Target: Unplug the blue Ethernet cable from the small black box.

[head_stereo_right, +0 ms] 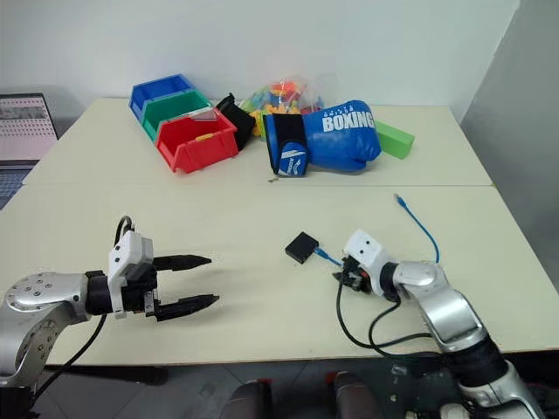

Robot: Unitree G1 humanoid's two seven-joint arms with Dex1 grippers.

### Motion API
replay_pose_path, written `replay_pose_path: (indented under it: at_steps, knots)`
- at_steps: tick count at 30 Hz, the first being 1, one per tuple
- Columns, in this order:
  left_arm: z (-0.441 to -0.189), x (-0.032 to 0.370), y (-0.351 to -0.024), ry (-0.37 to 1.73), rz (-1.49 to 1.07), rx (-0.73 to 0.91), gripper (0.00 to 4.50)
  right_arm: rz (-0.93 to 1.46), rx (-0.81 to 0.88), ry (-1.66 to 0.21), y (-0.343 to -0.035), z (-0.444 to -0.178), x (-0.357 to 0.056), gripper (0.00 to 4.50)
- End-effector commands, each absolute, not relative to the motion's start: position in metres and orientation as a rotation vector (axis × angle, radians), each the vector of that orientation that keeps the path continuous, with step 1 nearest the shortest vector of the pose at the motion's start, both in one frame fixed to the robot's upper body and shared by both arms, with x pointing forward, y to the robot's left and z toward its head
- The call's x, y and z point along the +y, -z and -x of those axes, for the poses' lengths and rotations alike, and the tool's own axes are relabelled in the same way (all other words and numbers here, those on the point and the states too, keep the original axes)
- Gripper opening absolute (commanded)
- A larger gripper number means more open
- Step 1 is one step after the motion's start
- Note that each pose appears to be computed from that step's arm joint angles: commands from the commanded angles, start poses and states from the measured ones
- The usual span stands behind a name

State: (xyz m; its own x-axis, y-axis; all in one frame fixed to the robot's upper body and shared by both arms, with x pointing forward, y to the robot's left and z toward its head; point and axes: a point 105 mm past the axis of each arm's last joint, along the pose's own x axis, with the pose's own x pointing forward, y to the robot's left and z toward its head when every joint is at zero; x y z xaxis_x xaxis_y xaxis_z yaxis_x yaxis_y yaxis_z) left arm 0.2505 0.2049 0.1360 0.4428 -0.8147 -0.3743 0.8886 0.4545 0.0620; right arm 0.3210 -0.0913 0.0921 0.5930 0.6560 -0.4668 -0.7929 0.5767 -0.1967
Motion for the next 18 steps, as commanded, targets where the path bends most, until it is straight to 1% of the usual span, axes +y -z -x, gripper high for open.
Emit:
replay_pose_path:
  at_steps: [1, 4, 9, 13, 16, 18]
  knots:
    - [-0.248, 0.196, -0.141, 1.116, -0.286, 0.280, 4.50, 0.390, 0.351, -0.836, -0.092, -0.334, -0.083, 2.08]
    - [-0.248, 0.196, -0.140, 1.118, -0.283, 0.277, 4.50, 0.368, 0.371, -0.849, -0.086, -0.336, -0.078, 2.08]
    - [-0.250, 0.198, -0.136, 1.116, -0.277, 0.276, 4.50, 0.362, 0.367, -0.854, -0.086, -0.340, -0.072, 2.08]
    - [-0.252, 0.198, -0.130, 1.111, -0.266, 0.274, 4.50, 0.378, 0.359, -0.868, -0.087, -0.342, -0.067, 1.37]
    - [-0.255, 0.198, -0.129, 1.101, -0.254, 0.264, 4.50, 0.429, 0.339, -0.882, -0.089, -0.341, -0.067, 0.57]
    - [-0.261, 0.197, -0.129, 1.078, -0.227, 0.248, 4.50, 0.486, 0.304, -0.893, -0.093, -0.341, -0.068, 0.14]
